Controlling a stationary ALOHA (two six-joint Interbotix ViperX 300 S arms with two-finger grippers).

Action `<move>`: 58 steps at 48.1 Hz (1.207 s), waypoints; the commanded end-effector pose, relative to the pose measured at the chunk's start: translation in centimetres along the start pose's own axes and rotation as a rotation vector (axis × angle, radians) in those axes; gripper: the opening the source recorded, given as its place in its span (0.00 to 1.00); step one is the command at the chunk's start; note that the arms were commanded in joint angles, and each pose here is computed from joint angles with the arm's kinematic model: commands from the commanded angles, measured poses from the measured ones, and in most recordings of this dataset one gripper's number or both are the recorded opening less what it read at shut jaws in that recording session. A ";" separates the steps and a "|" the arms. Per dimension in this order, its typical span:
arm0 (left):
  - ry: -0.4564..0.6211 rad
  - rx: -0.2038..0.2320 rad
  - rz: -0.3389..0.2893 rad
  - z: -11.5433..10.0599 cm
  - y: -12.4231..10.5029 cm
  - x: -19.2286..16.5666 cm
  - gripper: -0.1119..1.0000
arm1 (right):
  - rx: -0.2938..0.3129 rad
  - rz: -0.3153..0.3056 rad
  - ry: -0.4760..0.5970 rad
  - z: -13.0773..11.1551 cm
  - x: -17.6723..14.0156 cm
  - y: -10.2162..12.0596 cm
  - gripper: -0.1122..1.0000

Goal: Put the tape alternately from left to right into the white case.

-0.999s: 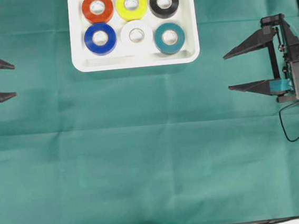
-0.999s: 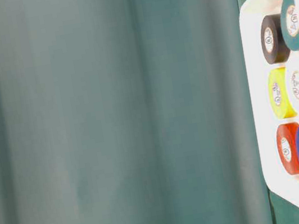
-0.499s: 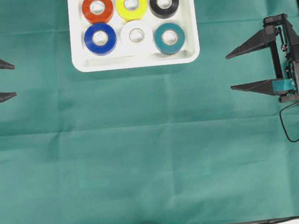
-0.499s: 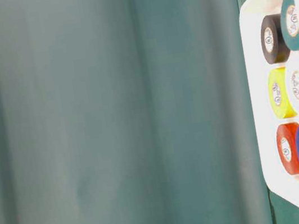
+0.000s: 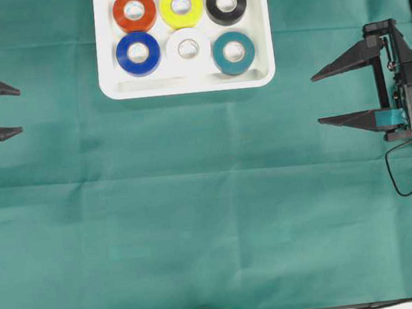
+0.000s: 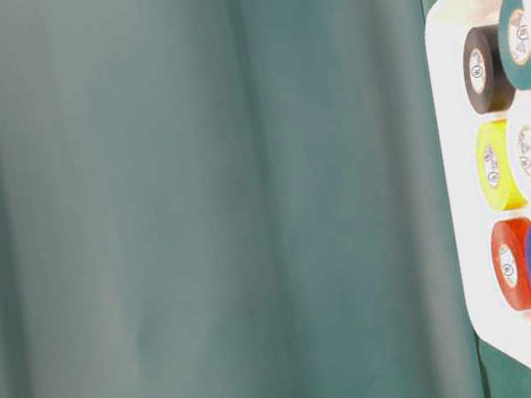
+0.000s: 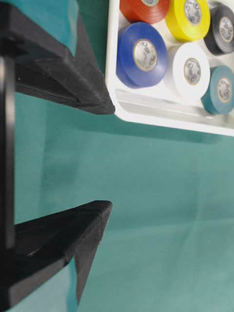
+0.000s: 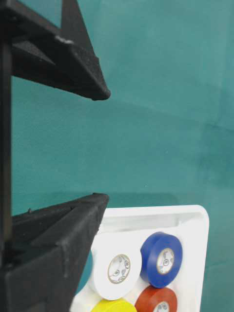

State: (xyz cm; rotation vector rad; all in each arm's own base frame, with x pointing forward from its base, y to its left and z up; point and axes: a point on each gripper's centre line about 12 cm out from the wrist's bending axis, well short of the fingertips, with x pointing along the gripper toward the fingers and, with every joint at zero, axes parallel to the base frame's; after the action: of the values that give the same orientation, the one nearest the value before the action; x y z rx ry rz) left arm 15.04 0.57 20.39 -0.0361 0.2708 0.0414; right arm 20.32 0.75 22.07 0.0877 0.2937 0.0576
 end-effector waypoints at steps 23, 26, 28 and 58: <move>-0.011 -0.004 0.003 0.5 0.0 0.1 0.95 | 0.006 0.004 -0.014 0.4 0.0 0.0 0.85; -0.009 -0.004 0.003 0.5 0.0 0.1 0.95 | 0.006 0.004 -0.015 0.5 0.1 0.1 0.85; -0.011 -0.002 0.003 0.5 0.0 0.1 0.95 | 0.006 0.004 -0.015 0.5 0.1 0.1 0.85; -0.003 -0.004 0.003 0.2 0.0 0.1 0.95 | 0.006 0.004 -0.015 0.4 0.0 0.1 0.85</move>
State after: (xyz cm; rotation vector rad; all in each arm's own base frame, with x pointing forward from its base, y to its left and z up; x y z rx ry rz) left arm 15.03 0.57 20.33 -0.0377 0.2724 0.0417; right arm 20.24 0.75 22.01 0.0892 0.2938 0.0573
